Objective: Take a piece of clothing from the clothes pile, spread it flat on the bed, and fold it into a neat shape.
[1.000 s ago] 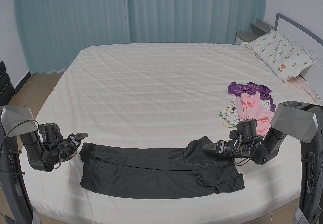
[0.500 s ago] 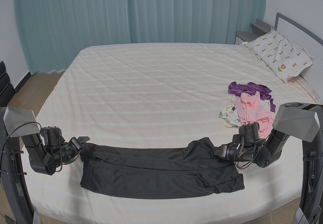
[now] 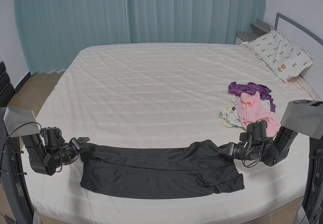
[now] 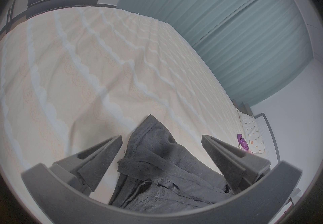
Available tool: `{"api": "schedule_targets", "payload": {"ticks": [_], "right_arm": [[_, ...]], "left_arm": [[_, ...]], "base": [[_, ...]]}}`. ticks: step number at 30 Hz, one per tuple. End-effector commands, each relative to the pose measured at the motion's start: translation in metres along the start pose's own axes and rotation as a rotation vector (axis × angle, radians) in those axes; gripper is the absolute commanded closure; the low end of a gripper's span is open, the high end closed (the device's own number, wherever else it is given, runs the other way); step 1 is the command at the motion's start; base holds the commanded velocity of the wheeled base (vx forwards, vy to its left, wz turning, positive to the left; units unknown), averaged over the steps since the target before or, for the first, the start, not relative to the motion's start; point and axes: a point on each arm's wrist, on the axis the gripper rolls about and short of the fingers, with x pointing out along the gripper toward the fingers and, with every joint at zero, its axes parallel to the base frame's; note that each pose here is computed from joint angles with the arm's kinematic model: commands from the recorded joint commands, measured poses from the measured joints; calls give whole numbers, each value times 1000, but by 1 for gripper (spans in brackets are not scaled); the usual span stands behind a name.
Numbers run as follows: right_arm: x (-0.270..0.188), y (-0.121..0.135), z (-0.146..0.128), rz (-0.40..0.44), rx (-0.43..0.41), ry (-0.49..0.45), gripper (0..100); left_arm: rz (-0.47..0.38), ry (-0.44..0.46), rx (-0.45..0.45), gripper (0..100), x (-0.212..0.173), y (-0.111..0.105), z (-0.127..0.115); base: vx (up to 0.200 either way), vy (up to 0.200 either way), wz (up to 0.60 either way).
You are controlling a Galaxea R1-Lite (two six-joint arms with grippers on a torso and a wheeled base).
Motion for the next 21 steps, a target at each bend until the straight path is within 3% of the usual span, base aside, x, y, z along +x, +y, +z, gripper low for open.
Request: {"api": "schedule_targets", "payload": {"ticks": [1, 14, 15, 21], "right_arm": [[-1, 0, 0, 2, 0, -7, 0], [21, -2, -13, 43, -23, 3, 0], [22, -2, -14, 48, -23, 7, 100], [15, -4, -12, 42, -14, 4, 100]], "left_arm": [[1, 2, -1, 0, 1, 1, 0], [2, 3, -2, 0, 1, 1, -1], [2, 3, 0, 0, 1, 1, -1], [3, 4, 1, 0, 0, 1, -1]], "base": [[0, 0, 0], [0, 0, 0], [0, 0, 0], [0, 0, 0]]}}
